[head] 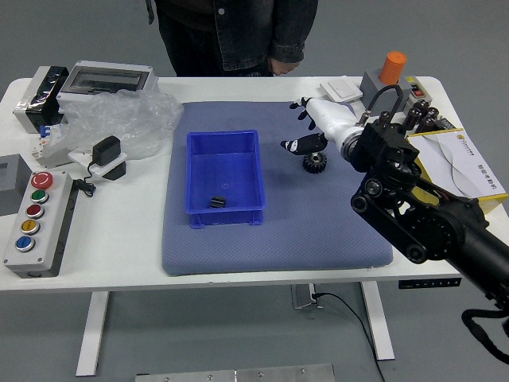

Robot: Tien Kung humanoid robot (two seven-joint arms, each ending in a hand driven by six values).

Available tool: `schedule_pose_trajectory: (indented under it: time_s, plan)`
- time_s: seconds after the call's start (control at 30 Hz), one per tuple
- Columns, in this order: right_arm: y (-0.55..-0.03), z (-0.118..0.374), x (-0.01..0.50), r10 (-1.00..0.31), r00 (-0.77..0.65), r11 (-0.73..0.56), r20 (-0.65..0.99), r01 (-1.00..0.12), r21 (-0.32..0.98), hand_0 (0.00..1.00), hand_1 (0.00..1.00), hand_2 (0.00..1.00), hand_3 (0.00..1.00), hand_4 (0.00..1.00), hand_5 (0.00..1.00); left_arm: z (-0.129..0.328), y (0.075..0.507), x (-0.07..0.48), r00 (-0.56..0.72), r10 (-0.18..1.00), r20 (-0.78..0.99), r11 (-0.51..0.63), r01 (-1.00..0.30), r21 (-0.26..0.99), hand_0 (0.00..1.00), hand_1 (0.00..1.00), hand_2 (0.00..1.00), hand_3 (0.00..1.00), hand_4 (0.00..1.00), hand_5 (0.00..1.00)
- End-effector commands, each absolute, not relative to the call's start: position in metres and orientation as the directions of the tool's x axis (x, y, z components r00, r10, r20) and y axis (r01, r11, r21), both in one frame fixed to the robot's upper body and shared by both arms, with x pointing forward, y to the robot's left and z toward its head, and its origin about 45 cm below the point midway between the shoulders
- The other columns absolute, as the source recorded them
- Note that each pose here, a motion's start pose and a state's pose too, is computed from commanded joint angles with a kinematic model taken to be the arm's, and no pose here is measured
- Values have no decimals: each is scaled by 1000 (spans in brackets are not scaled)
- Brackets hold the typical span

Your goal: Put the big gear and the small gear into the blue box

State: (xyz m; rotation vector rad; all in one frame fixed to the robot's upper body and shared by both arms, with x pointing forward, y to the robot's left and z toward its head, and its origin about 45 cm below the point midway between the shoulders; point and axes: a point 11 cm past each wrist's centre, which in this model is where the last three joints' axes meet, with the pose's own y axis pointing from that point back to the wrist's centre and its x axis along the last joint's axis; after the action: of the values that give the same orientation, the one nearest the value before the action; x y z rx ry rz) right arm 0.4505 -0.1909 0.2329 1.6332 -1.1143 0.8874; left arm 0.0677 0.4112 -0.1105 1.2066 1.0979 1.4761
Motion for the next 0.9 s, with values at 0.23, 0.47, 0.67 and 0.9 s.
schedule_pose_trajectory:
  time_s: [0.23, 0.47, 0.67, 0.9]
  plan:
    - [-204, 216, 463, -244, 352, -106, 904, -936, 336, 727, 673, 771, 802, 786, 317, -110, 411, 69, -110, 978, 180, -192, -110, 975, 731, 680, 699, 699, 437, 28]
    - [-219, 191, 470, -259, 392, -54, 883, -918, 392, 730, 674, 778, 807, 776, 305, -111, 411, 68, -109, 978, 180, -192, -109, 975, 731, 679, 701, 699, 439, 28]
    - [-232, 174, 470, -277, 418, -15, 865, -902, 431, 729, 675, 779, 814, 775, 298, -111, 410, 69, -108, 978, 179, -191, -109, 975, 730, 679, 700, 699, 439, 29]
    - [-236, 163, 469, -292, 435, 3, 852, -890, 456, 729, 682, 782, 815, 771, 294, -111, 409, 69, -106, 978, 178, -189, -109, 976, 730, 678, 702, 699, 442, 32]
